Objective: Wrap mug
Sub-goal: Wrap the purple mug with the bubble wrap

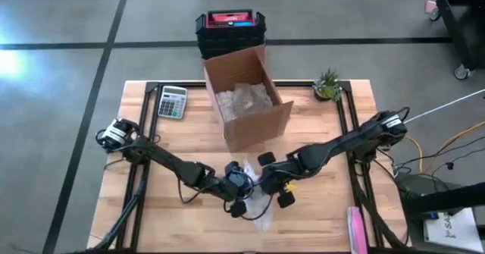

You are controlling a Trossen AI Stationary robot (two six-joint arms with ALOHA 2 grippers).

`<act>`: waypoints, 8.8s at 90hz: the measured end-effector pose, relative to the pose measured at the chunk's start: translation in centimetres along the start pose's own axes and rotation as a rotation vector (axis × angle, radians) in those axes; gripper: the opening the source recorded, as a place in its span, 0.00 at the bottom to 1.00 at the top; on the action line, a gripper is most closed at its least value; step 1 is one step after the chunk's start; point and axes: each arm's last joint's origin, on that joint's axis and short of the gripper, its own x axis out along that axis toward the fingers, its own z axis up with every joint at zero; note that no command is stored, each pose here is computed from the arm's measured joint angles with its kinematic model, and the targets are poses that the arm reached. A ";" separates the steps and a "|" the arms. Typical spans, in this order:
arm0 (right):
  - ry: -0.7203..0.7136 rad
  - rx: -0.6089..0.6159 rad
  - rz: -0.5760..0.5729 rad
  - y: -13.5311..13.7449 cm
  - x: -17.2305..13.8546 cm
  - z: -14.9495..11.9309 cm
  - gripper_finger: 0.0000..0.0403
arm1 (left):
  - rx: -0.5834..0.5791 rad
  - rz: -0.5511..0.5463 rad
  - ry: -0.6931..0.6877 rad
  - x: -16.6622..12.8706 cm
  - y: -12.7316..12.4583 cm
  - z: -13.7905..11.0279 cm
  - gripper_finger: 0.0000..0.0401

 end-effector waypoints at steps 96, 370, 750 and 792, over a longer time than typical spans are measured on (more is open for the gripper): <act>0.085 -0.023 0.007 -0.2 1.6 2.1 0.00 | 0.064 0.203 0.017 -2.7 0.8 2.1 0.00; 0.007 0.166 -0.038 2.7 0.4 -4.9 0.00 | 0.003 -0.084 0.126 -3.0 -1.3 0.0 0.00; 0.091 -0.051 -0.108 0.9 5.1 1.9 0.00 | 0.088 0.011 -0.008 -1.4 -0.4 0.7 0.00; 0.081 -0.045 -0.106 0.9 5.1 2.0 0.00 | 0.085 0.006 -0.016 -1.3 -0.5 0.7 0.00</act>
